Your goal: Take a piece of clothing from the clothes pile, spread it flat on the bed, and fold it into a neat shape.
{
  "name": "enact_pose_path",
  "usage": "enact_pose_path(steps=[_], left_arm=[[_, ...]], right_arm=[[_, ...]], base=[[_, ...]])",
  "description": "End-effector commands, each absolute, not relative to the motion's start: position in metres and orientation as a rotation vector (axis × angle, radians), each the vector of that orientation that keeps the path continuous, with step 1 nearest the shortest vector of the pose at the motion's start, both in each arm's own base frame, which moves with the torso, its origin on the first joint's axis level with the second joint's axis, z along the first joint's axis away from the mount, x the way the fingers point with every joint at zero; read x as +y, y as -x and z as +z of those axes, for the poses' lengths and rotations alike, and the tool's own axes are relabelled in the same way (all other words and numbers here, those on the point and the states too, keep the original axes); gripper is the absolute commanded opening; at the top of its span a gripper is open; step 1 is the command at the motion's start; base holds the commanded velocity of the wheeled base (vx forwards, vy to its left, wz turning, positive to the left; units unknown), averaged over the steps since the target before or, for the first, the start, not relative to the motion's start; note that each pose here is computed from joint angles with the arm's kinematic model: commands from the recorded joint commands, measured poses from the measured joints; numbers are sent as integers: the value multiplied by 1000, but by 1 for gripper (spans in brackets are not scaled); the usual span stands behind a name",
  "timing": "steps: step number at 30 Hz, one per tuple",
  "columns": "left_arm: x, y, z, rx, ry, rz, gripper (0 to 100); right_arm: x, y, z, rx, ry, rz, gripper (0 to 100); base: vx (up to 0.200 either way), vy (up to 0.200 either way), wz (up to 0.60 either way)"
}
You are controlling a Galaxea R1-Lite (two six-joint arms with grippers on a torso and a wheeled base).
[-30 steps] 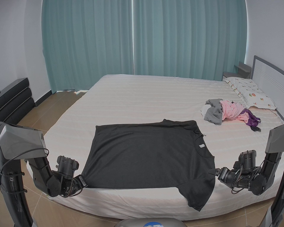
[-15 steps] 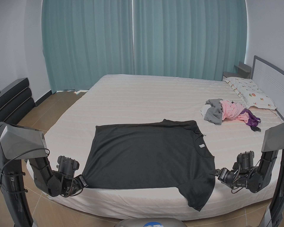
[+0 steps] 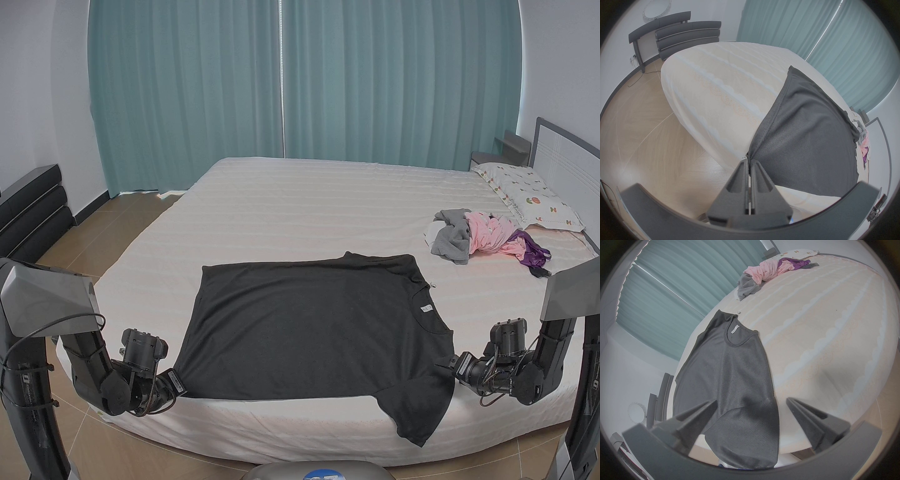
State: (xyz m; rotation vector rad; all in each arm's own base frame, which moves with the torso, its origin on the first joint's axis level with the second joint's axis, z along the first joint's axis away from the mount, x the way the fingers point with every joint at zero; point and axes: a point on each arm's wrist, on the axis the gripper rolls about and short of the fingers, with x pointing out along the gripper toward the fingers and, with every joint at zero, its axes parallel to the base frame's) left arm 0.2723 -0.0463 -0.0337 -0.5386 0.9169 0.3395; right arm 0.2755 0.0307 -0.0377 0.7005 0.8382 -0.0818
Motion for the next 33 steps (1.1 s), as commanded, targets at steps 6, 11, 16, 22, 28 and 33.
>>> enact_pose_path(steps=[6,11,16,22,28,33], left_arm=[[-47,-272,-35,919,537,339,0],[-47,-271,-35,924,535,338,0],[-48,-271,-34,922,533,335,0],[-48,-270,-34,924,533,336,0],[-47,-271,-34,922,534,336,0],[-48,-272,-34,919,534,334,0]], right_arm=[[21,-268,-36,846,-705,-130,0],[12,-264,-29,824,-714,-151,0],[11,-260,-27,829,-714,-159,0],[4,-253,-26,836,-684,-166,0],[7,-254,-26,846,-706,-111,0],[22,-256,-29,873,-697,-50,100]], base=[[0,0,0],[0,0,0],[0,0,0],[0,0,0],[0,0,0],[0,0,0]])
